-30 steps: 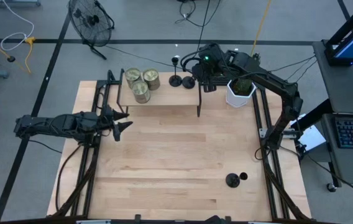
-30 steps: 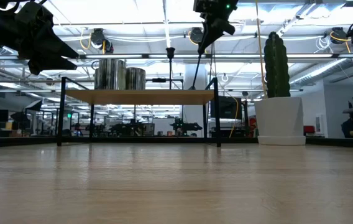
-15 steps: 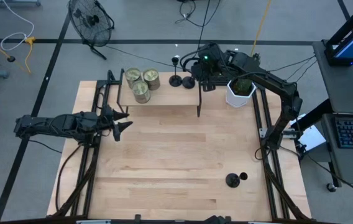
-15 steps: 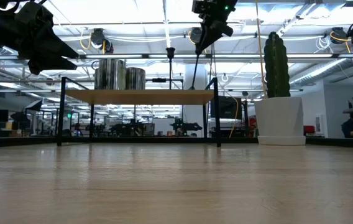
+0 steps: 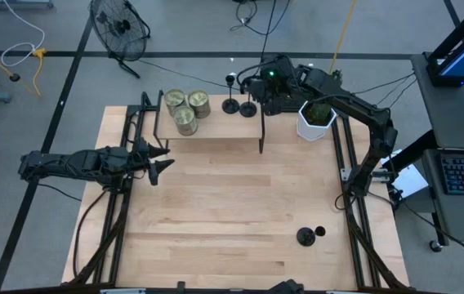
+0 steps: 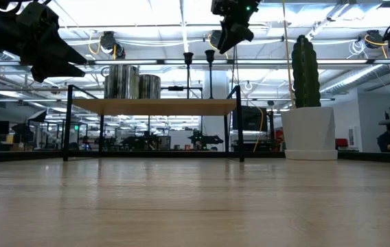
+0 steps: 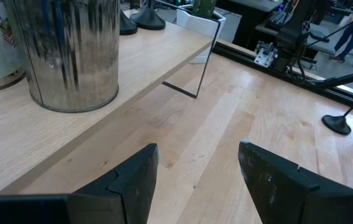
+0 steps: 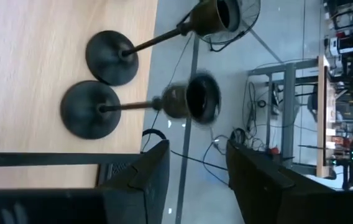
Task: Pick & Place candle stick holders
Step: Put the black candle holder on the shelf
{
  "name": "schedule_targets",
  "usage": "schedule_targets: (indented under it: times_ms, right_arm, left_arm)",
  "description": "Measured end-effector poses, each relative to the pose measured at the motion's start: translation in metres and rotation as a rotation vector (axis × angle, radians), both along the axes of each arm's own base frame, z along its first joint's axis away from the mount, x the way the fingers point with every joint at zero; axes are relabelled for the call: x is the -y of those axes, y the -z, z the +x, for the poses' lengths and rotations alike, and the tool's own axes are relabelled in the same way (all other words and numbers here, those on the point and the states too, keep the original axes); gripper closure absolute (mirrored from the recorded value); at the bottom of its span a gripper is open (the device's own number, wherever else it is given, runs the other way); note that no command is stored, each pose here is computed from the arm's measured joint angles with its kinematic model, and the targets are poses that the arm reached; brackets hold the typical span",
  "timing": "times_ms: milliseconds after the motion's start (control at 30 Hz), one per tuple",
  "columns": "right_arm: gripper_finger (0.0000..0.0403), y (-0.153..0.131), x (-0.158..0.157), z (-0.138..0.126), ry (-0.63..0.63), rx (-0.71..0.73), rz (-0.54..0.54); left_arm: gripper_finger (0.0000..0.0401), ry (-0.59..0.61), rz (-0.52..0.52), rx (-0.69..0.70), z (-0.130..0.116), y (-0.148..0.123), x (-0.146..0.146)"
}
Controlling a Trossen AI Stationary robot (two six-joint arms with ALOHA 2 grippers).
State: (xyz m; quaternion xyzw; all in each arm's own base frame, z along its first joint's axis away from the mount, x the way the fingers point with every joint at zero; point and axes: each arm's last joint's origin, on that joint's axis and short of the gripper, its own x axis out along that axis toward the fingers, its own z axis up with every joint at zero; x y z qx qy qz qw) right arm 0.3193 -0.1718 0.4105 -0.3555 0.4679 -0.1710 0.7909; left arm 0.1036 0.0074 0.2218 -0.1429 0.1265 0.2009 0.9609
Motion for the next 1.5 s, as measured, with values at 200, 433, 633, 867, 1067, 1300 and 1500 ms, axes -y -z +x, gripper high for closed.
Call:
schedule_targets:
  times_ms: [200, 433, 633, 867, 1067, 1300, 1500]
  right_arm:
    - [0.025, -0.001, -0.004, 0.002, -0.015, 0.001, -0.007]
    - [0.025, -0.001, -0.009, 0.005, -0.034, 0.004, -0.007]
    - [0.025, -0.003, -0.01, 0.007, -0.04, 0.026, -0.016]
    - [0.025, -0.003, -0.014, 0.009, -0.037, 0.044, -0.001]
    - [0.025, -0.003, -0.015, 0.01, 0.02, 0.105, 0.048]
    - [0.025, -0.01, -0.023, -0.005, 0.123, 0.093, 0.055]
    - [0.025, -0.011, -0.041, -0.027, 0.183, 0.02, 0.164]
  left_arm:
    - [0.0169, 0.0, 0.0, -0.001, 0.0, 0.0, 0.0]
    - [0.0169, 0.0, 0.001, 0.0, 0.0, 0.0, 0.0]
    - [0.0169, 0.0, 0.001, -0.001, 0.0, 0.0, 0.0]
    - [0.0169, -0.001, -0.001, 0.0, 0.0, 0.0, 0.0]
    - [0.0169, -0.001, -0.002, 0.001, 0.0, 0.0, 0.0]
    - [0.0169, -0.003, -0.002, 0.001, 0.0, 0.0, 0.0]
    - [0.0169, -0.003, 0.0, 0.001, 0.0, 0.0, 0.0]
